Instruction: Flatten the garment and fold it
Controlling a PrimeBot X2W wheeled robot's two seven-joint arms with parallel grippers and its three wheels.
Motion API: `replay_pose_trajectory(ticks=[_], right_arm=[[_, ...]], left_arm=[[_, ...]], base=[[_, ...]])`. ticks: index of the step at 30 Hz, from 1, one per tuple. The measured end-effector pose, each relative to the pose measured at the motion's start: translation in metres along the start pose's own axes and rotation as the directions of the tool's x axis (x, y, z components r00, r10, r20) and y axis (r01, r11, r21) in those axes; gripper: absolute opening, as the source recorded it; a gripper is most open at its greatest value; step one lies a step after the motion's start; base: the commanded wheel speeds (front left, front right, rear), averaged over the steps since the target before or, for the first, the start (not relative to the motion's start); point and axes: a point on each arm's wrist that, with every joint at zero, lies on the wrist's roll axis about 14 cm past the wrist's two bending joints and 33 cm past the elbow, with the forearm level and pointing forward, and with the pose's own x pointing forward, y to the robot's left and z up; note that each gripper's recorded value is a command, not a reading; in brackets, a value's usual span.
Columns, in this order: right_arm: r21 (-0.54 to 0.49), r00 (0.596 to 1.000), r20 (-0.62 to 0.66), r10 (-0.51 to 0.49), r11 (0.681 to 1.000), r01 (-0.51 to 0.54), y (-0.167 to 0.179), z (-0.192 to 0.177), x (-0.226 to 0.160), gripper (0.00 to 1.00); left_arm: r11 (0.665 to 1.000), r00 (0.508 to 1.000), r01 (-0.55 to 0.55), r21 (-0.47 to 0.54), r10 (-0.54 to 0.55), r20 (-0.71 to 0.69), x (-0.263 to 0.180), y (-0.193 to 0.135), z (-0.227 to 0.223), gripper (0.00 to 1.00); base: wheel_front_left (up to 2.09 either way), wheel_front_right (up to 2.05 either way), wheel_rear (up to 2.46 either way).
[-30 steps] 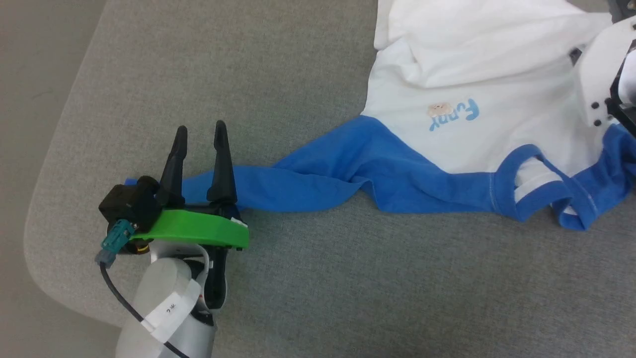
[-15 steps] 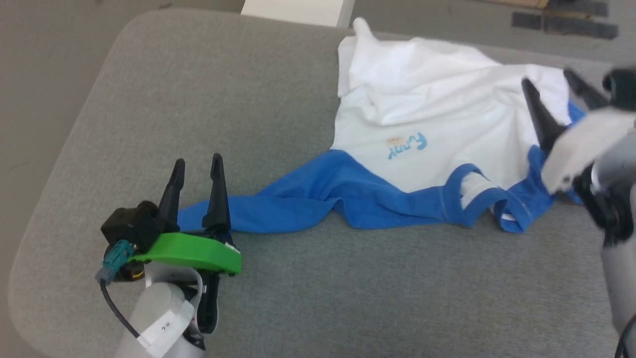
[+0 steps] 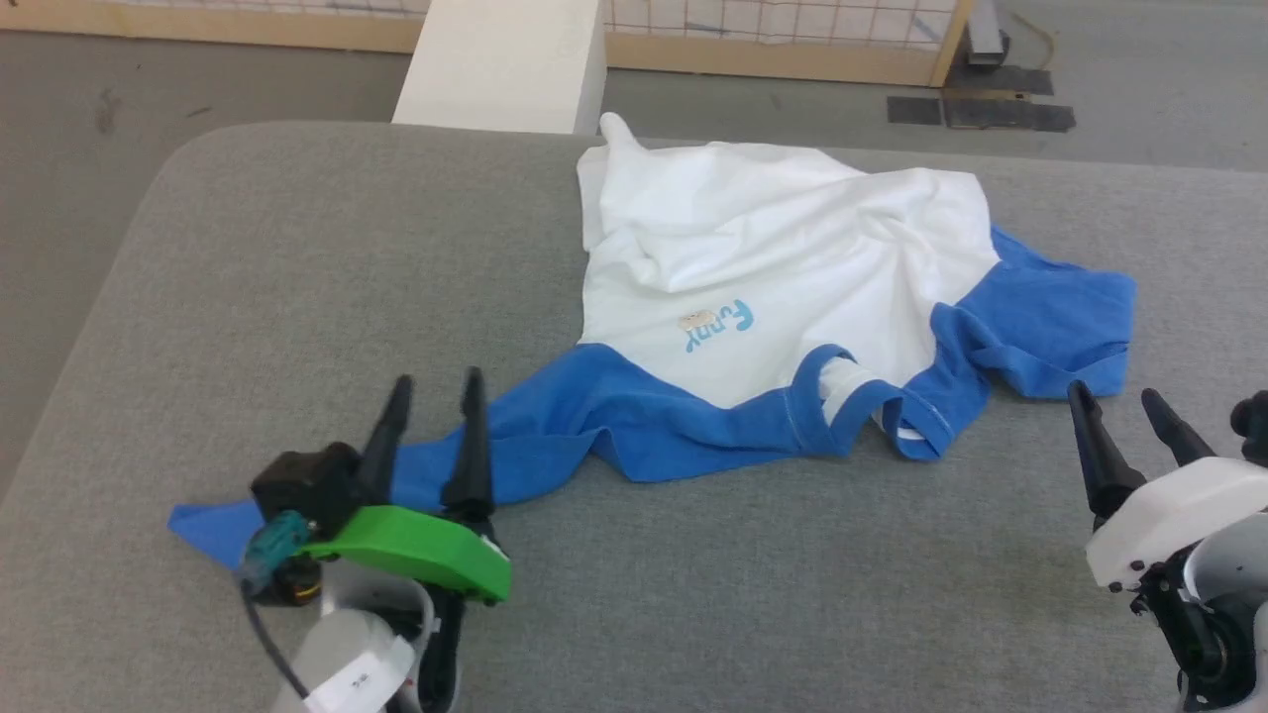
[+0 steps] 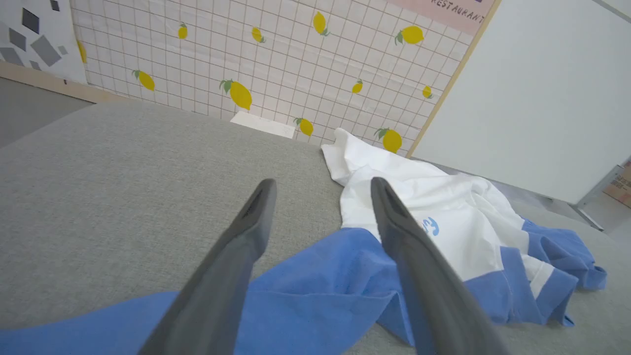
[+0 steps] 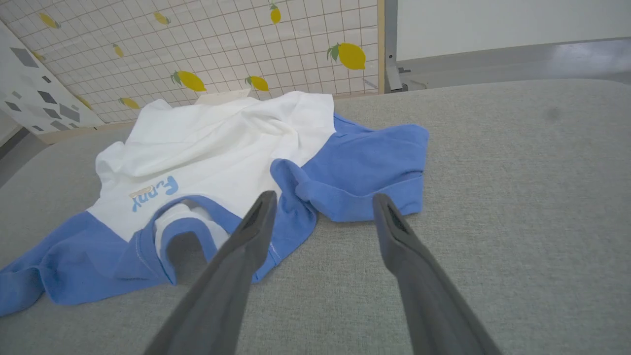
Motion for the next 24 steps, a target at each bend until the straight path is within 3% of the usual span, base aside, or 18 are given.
replay_pose_trajectory(ticks=[5,8,12,15,20,24], right_arm=[[0.013,0.999,0.020,-0.038,0.999,0.038,-0.010,0.007,-0.010,1.00],[0.014,0.998,0.027,-0.052,0.999,0.052,-0.014,0.010,-0.012,1.00],[0.014,0.997,0.021,-0.071,0.997,0.070,-0.020,0.009,-0.012,1.00],[0.020,0.996,0.006,-0.085,0.996,0.085,-0.024,0.003,-0.010,1.00],[0.034,0.991,-0.026,-0.131,0.991,0.132,-0.040,-0.008,-0.009,1.00],[0.036,0.986,-0.046,-0.159,0.986,0.161,-0.050,-0.015,-0.008,1.00]], left_arm=[[0.989,0.970,0.145,-0.017,-0.145,-0.196,0.003,-0.047,-0.035,1.00],[0.967,0.873,0.253,-0.018,-0.236,-0.426,0.000,-0.080,-0.071,1.00],[0.929,0.709,0.369,-0.002,-0.283,-0.646,-0.007,-0.109,-0.102,1.00],[0.903,0.612,0.429,0.027,-0.268,-0.744,-0.008,-0.117,-0.118,1.00],[0.874,0.536,0.461,0.153,-0.136,-0.833,0.002,-0.096,-0.141,1.00],[0.867,0.472,0.467,0.176,-0.076,-0.878,0.002,-0.082,-0.160,1.00]], base=[[0.00,0.00,0.00],[0.00,0.00,0.00],[0.00,0.00,0.00],[0.00,0.00,0.00],[0.00,0.00,0.00],[0.00,0.00,0.00]])
